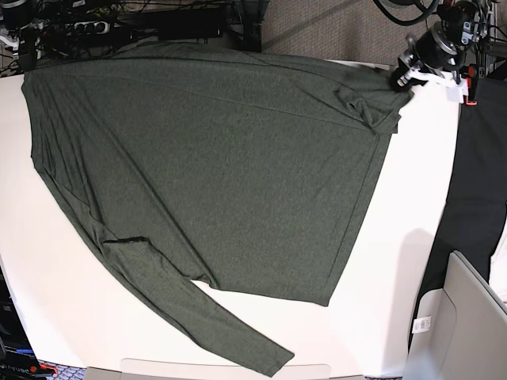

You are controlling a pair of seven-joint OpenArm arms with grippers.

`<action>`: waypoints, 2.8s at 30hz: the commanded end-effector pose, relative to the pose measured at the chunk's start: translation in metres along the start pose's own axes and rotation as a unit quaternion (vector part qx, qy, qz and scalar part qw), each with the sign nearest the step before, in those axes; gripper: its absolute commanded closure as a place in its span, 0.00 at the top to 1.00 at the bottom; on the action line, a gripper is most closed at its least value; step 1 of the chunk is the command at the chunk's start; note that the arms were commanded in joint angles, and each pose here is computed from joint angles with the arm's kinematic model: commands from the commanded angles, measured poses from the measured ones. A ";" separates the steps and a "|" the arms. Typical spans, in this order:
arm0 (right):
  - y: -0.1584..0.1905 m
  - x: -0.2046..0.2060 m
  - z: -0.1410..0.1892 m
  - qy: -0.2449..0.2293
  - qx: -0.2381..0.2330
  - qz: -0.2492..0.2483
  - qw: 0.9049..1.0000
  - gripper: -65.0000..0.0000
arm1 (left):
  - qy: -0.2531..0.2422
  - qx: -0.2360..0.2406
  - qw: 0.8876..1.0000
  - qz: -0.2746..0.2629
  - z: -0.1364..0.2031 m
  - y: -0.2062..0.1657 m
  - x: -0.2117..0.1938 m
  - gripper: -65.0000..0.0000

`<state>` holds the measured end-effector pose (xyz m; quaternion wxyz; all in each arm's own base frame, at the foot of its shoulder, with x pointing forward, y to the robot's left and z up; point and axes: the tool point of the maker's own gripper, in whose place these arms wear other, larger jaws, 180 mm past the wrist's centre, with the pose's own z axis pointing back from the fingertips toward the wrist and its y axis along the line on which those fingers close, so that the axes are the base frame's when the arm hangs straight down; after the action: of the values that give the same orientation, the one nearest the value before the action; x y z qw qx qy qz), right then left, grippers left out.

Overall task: Fold the T-shirt properly
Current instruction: 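Hold both corners and drag the left gripper's corner away from the right gripper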

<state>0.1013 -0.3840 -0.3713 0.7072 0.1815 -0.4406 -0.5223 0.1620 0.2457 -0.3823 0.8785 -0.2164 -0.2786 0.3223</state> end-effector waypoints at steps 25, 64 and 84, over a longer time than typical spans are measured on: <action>0.049 0.028 -0.035 -0.040 0.058 0.021 0.997 0.00 | -0.086 -0.099 0.991 -0.033 -0.012 -0.080 0.073 0.00; 0.064 0.026 -0.066 -0.087 0.121 0.006 0.989 0.00 | -0.102 -0.143 0.984 -0.037 -0.055 -0.126 0.110 0.00; 0.066 0.028 -0.069 -0.095 0.115 0.011 0.989 0.00 | -0.095 -0.128 0.987 -0.026 -0.069 -0.117 0.112 0.10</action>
<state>0.1916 -0.3887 -0.3676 0.6508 0.2114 -0.5390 -0.4912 0.3207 0.2226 -0.3445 0.8289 -0.2857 -0.3853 0.2878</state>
